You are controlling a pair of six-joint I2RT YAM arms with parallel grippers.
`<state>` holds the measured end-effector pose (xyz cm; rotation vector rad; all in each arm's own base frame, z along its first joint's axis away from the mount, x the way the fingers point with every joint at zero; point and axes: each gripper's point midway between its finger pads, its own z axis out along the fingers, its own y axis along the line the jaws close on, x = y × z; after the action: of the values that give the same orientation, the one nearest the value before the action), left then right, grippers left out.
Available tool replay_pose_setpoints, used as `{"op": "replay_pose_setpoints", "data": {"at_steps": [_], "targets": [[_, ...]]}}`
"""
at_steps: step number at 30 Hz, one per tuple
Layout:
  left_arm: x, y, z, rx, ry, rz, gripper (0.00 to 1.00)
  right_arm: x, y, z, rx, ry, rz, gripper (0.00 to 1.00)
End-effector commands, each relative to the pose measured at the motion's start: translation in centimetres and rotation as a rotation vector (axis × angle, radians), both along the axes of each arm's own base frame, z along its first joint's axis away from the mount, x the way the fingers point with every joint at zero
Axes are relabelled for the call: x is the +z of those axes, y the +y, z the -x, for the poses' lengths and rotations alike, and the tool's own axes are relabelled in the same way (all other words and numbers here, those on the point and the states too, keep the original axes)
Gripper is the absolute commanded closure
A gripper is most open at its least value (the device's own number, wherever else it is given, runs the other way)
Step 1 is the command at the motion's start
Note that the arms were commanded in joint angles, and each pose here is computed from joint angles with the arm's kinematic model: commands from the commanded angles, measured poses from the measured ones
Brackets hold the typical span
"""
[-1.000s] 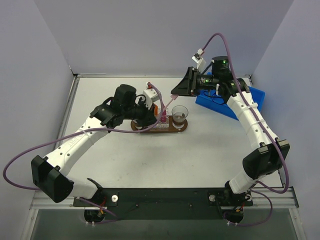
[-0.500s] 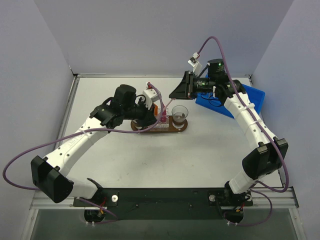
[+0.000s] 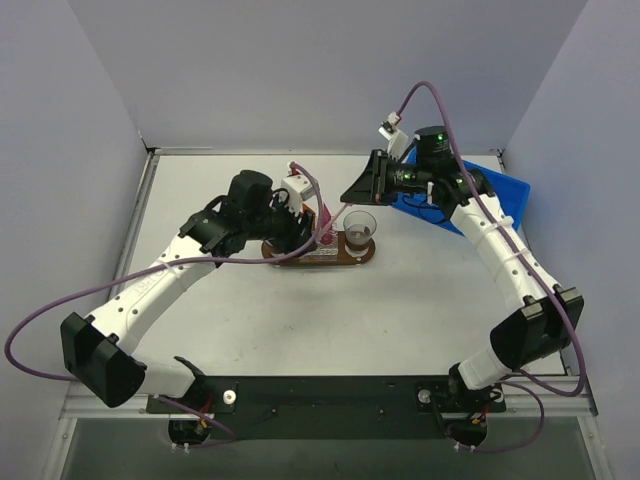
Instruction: Prepare toiletry sets of a toothbrush and toothpaste on the tray
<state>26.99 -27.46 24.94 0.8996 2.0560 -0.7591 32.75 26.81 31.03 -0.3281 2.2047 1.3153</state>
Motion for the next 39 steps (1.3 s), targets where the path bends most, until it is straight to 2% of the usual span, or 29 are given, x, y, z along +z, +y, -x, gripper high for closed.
{"op": "replay_pose_setpoints", "data": {"at_steps": [1, 3, 8, 16, 29, 39], "targets": [[2.6, 1.1, -1.5, 0.136, -0.056, 0.040, 0.37, 1.5, -1.7, 1.0, -0.079, -0.167, 0.070, 1.00], [2.8, 1.3, -1.6, 0.156, -0.053, 0.046, 0.32, 1.6, -2.8, 0.9, -0.154, -0.229, 0.133, 1.00], [4.1, 2.3, -2.4, 0.238, -0.064, 0.101, 0.30, 0.4, -3.8, 2.3, -0.229, -0.366, 0.292, 1.00], [3.9, 5.1, -4.6, 0.415, -0.044, 0.076, 0.29, 0.1, -3.4, 2.9, -0.357, -0.588, 0.418, 1.00], [3.8, 6.6, -5.1, 0.484, -0.049, 0.053, 0.29, 0.2, -1.6, 1.5, -0.405, -0.711, 0.431, 1.00], [2.9, 6.6, -5.6, 0.487, -0.031, 0.032, 0.28, -1.3, 0.5, 0.8, -0.324, -0.692, 0.459, 1.00]]}}
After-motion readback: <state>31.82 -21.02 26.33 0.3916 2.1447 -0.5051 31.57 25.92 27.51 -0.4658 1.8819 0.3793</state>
